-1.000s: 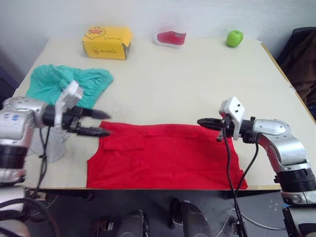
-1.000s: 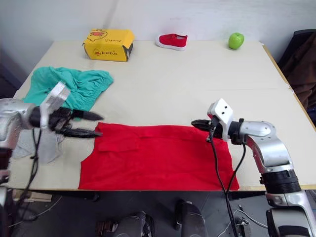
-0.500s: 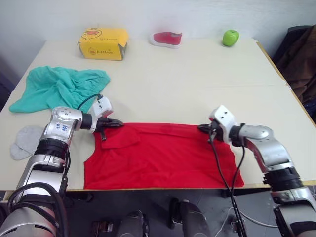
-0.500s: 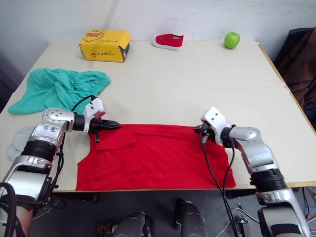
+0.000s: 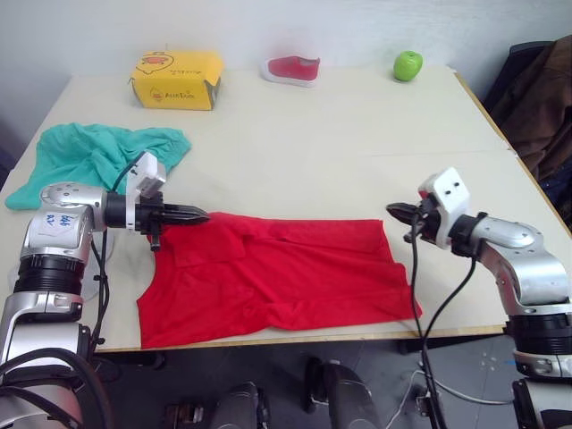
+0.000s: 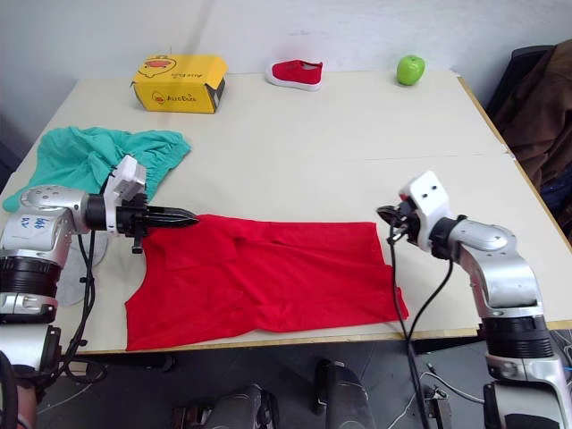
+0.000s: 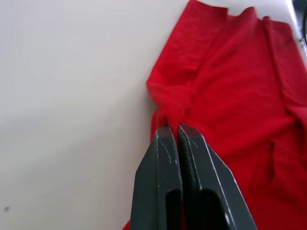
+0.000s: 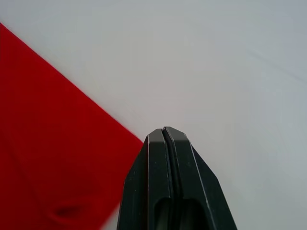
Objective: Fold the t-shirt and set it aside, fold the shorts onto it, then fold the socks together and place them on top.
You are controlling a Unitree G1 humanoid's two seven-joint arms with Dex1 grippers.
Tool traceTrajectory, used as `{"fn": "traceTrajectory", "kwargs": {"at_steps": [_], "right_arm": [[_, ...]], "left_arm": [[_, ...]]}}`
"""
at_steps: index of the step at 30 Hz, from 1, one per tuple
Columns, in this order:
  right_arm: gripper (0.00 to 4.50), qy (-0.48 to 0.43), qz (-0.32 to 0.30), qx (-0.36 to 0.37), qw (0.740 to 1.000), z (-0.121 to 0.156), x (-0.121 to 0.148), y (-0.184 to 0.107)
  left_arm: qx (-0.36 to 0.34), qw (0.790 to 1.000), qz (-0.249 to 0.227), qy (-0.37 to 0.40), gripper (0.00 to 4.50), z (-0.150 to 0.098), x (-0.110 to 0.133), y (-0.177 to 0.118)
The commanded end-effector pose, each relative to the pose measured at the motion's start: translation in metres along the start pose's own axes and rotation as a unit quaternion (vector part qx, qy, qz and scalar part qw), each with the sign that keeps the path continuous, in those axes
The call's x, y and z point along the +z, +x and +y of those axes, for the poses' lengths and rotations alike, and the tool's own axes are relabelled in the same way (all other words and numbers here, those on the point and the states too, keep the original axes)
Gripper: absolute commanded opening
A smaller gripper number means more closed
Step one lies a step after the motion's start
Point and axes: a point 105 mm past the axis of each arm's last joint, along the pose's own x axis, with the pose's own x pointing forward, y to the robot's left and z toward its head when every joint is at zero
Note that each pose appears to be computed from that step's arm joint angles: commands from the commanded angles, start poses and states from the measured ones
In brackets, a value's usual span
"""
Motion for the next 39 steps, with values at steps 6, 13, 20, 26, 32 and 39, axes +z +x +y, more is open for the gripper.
{"fn": "traceTrajectory", "kwargs": {"at_steps": [6, 13, 20, 26, 32, 39], "right_arm": [[0.0, 0.007, 0.006, 0.024, 1.0, 0.031, -0.008, 0.027], [0.0, -0.003, 0.003, 0.03, 1.0, 0.028, -0.005, 0.026], [0.0, -0.007, -0.002, 0.039, 0.999, 0.03, -0.001, 0.025], [0.0, -0.006, -0.001, 0.041, 0.999, 0.029, -0.005, 0.03], [0.0, 0.0, 0.015, 0.042, 0.999, 0.029, -0.016, 0.039], [0.0, -0.018, 0.094, 0.031, 0.995, 0.02, -0.049, 0.038]], "left_arm": [[0.07, 0.997, 0.022, 0.022, 0.02, 0.013, -0.012, -0.002], [0.098, 0.995, 0.025, 0.017, 0.48, 0.031, -0.019, -0.001], [0.181, 0.976, -0.06, 0.1, 1.82, 0.055, 0.021, -0.011], [0.124, 0.986, -0.079, 0.074, 1.82, 0.034, 0.031, -0.03], [0.019, 1.0, -0.017, 0.013, 0.25, -0.01, 0.0, -0.028], [0.096, 0.992, 0.078, 0.009, 0.01, 0.016, -0.047, -0.018]]}}
